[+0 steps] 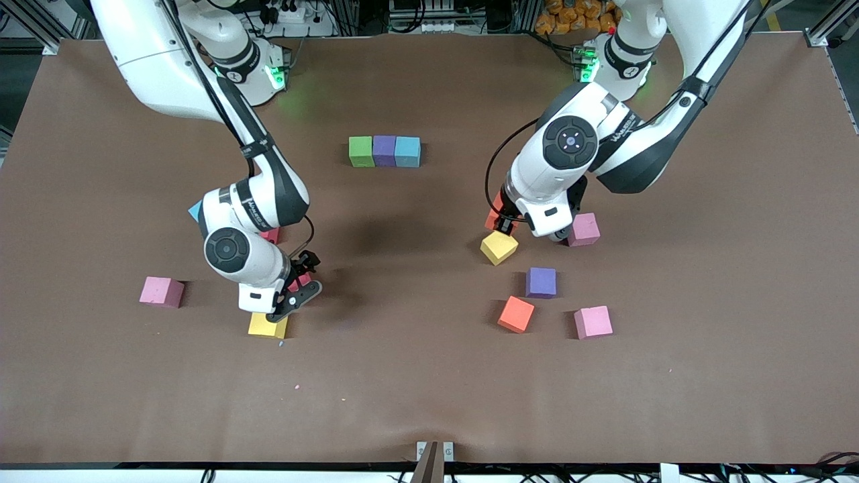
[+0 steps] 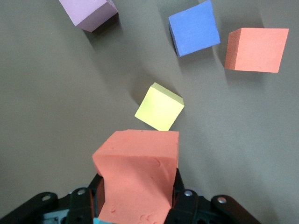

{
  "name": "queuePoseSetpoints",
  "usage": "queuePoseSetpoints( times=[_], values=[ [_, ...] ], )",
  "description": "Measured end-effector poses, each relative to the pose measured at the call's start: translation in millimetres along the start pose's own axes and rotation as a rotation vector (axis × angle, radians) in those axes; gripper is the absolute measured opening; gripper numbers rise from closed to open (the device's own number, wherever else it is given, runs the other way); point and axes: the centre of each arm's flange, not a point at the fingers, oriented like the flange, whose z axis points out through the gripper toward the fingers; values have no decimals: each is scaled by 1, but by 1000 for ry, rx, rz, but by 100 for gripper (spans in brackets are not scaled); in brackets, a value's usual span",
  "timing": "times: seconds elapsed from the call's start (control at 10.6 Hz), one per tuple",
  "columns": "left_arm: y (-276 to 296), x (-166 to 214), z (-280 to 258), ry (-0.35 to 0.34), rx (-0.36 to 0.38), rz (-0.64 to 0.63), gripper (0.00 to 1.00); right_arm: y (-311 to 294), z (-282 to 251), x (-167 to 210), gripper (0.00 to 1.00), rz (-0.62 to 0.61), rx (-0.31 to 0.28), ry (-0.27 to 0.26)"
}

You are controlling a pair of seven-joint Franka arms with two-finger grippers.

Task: Arrange 11 blocks into digit 3

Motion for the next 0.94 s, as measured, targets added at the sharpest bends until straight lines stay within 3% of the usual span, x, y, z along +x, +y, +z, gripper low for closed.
queuePoseSetpoints(
  times=[0.28,0.75,0.85,0.94],
  values=[
    [-1,0,0,2,6,0,57,0,13,-5,100,10,-1,-4],
    [-1,0,1,3,10,0,57,2,41,-17,99,128,3,-17],
    [-1,0,1,3,10,0,57,6,42,-19,92,143,4,-18],
    [-1,0,1,3,10,0,57,9,42,-20,90,166,5,-18]
  ],
)
